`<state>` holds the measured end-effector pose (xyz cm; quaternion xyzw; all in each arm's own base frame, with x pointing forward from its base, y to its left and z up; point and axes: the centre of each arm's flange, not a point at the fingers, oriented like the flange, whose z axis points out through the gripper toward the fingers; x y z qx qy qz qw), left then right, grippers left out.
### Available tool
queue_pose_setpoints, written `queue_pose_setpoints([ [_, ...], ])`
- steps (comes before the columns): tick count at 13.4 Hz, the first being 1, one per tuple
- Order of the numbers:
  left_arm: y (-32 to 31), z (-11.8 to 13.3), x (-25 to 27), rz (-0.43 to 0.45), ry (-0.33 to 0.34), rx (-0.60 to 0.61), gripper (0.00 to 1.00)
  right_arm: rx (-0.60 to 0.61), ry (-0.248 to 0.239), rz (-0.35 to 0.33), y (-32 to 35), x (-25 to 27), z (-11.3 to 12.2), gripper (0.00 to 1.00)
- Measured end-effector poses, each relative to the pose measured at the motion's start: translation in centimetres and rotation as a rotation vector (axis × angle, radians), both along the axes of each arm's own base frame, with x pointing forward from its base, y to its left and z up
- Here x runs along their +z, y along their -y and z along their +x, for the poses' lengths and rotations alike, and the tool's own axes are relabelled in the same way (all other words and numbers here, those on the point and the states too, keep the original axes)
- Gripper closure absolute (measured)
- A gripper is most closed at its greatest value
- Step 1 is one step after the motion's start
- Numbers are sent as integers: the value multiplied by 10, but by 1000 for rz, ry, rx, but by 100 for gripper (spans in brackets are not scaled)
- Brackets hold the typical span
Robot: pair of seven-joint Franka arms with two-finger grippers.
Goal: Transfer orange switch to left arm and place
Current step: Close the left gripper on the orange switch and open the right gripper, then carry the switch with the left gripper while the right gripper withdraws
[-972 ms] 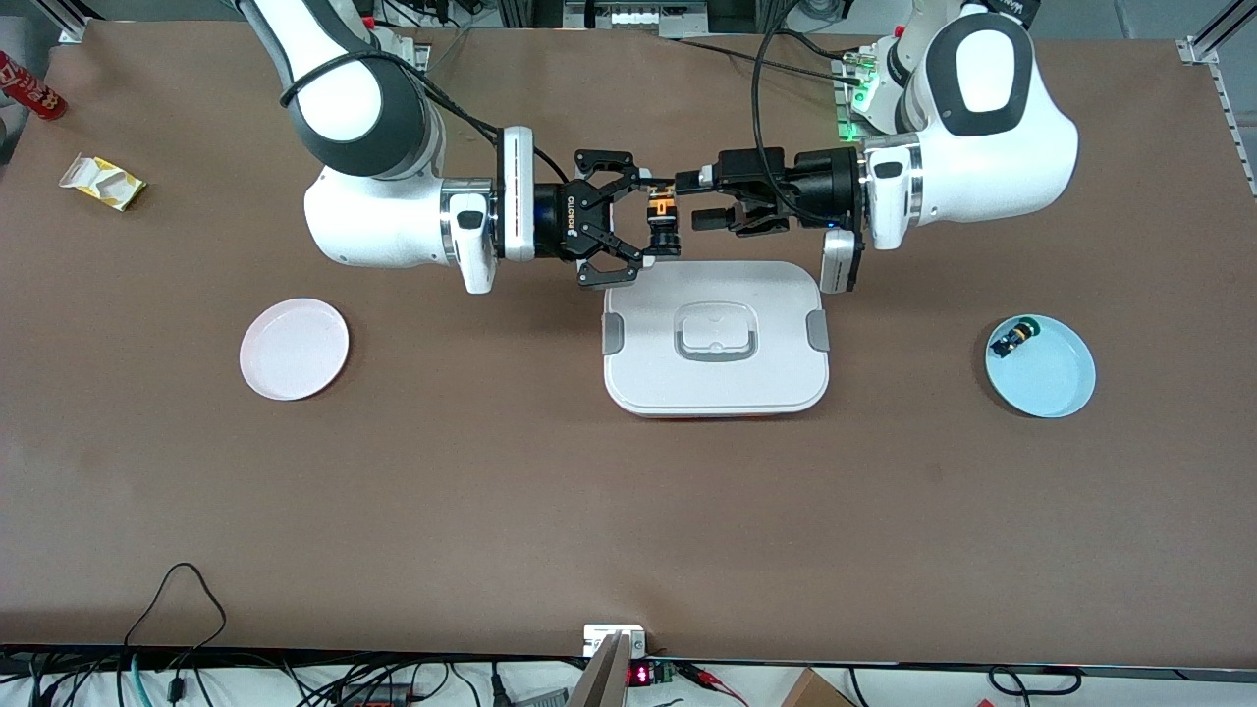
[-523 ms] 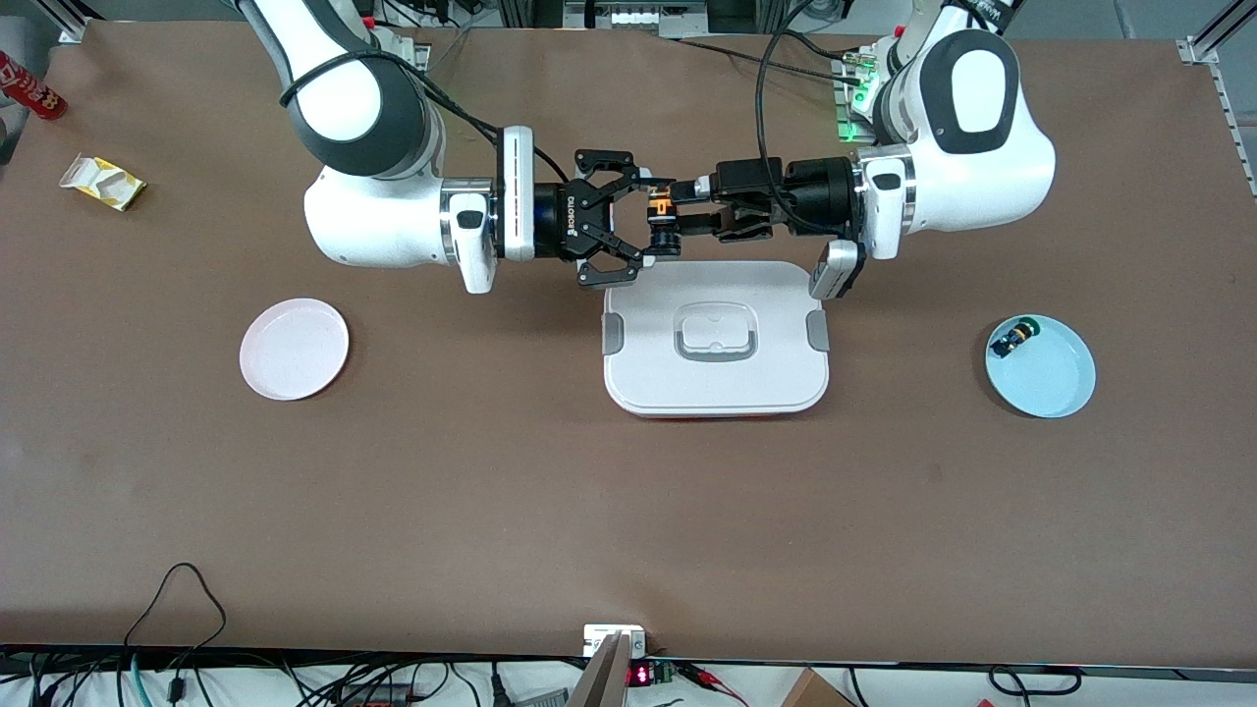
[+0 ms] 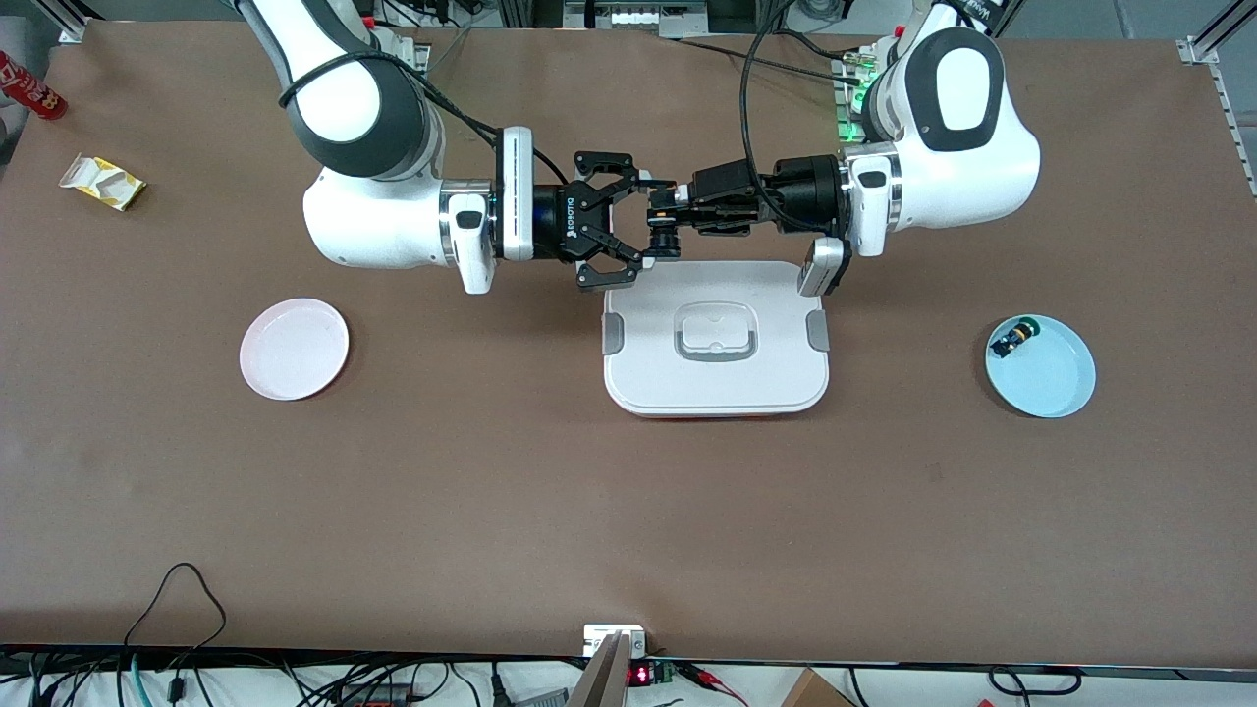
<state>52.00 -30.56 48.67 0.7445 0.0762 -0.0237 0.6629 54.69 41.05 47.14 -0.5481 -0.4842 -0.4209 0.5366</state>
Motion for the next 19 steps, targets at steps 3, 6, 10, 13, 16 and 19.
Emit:
queue_pose_setpoints([
  [3,0,0,0,0,0,0,59,0,1,0,0,0,0,27],
  [6,0,0,0,0,0,0,59,0,0,0,0,0,0,27],
  [10,1,-1,-1,1,5,-4,59,-13,-17,29,0,8,1,1],
  [13,1,-1,-1,1,8,-4,59,-15,-18,29,0,8,1,0],
  [16,1,-1,-1,2,21,-4,59,-27,-16,28,7,8,6,0],
  [19,-3,1,-5,58,68,-25,59,-30,-17,37,19,9,14,0],
])
